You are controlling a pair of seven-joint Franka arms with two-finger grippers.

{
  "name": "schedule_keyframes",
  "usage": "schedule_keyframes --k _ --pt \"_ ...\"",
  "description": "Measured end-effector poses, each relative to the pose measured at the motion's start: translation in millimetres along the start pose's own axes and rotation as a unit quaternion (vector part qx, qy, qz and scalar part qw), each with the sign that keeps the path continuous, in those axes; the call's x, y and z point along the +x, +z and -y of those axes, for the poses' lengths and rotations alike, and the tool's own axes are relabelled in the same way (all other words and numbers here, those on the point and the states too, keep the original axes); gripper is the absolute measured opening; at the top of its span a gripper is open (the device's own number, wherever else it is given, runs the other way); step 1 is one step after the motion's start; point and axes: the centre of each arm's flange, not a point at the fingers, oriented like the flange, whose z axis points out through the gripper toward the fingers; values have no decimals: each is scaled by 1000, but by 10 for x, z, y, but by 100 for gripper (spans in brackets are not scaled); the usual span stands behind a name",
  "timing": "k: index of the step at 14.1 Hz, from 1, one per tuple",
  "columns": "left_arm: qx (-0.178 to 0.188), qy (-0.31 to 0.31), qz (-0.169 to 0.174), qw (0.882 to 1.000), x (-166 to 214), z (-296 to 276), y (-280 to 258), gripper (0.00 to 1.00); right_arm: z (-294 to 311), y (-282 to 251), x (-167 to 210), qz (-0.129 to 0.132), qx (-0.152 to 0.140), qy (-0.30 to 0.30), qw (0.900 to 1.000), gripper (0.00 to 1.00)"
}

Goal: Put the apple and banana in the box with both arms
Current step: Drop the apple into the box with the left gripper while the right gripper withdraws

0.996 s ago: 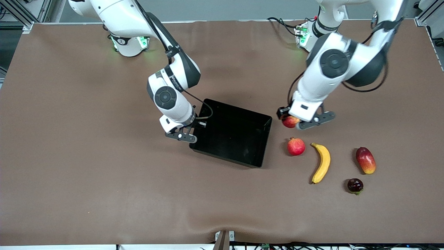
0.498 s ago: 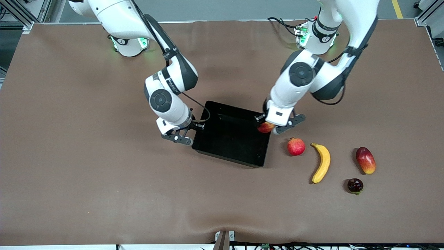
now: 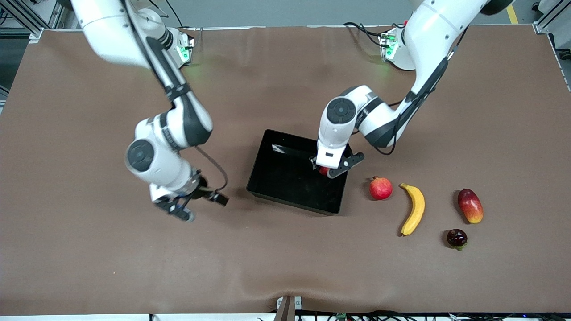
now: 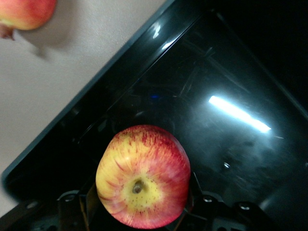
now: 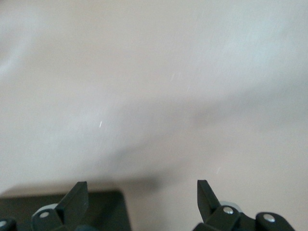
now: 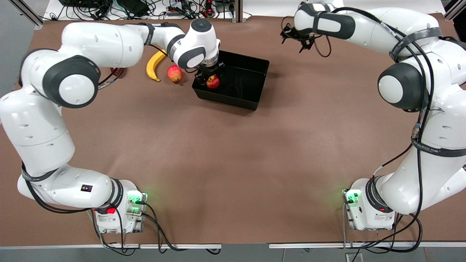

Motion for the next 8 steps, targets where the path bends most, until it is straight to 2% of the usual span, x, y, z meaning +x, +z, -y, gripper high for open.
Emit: schedule_keyframes --k 5,6,8 --pt "5 -2 13 1000 68 -46 262 73 -775 27 786 -15 -4 -60 998 100" --pt "2 -3 12 1000 87 -61 238 78 -952 -15 914 -19 -5 -73 997 100" --pt "-7 -7 4 1000 168 -110 103 96 -1221 -92 1100 -24 -6 -86 996 100"
